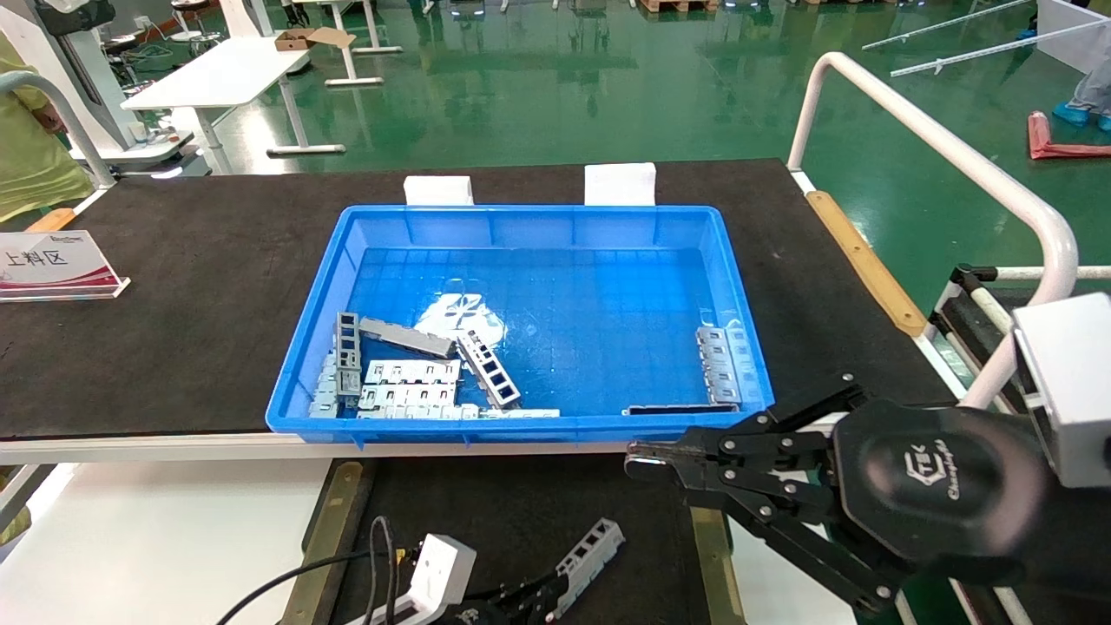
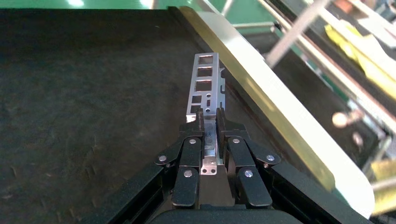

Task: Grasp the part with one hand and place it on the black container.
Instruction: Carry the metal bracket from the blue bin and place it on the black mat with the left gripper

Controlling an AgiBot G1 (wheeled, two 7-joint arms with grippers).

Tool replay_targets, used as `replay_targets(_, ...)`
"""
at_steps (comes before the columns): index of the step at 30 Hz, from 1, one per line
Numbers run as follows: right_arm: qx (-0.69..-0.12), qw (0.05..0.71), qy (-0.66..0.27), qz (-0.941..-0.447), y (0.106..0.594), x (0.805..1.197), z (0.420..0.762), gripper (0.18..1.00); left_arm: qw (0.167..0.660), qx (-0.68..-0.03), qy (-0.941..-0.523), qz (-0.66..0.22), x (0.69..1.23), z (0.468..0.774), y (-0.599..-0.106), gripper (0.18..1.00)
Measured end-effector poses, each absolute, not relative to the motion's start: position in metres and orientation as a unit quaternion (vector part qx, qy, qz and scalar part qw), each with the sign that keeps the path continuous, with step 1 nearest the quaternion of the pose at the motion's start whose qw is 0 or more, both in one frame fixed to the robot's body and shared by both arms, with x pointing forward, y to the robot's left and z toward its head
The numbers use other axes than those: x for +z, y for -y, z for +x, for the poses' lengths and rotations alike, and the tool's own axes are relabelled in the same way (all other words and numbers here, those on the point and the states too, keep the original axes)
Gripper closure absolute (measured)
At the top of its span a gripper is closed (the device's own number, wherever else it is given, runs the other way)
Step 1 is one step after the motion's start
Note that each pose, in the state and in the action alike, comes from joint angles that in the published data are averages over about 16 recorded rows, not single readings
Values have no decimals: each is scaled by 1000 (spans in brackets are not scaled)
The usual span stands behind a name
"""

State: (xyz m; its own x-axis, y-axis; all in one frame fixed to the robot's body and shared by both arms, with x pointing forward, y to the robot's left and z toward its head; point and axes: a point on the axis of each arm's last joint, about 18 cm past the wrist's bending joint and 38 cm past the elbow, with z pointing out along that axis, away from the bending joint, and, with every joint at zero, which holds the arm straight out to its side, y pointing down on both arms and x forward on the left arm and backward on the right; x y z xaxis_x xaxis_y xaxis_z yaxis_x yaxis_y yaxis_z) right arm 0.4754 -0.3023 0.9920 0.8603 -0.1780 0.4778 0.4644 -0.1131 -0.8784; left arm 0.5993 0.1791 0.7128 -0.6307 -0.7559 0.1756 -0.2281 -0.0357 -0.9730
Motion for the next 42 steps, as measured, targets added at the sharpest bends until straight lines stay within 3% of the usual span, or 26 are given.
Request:
replay_targets(21,-244,658,102,-705,302,992,475,988,223,-627,-522,-534,688,620,-150,956)
replay_targets(42,-244,658,102,-705,302,992,475,988,206,-627,-462,-593,676,631,-134,957)
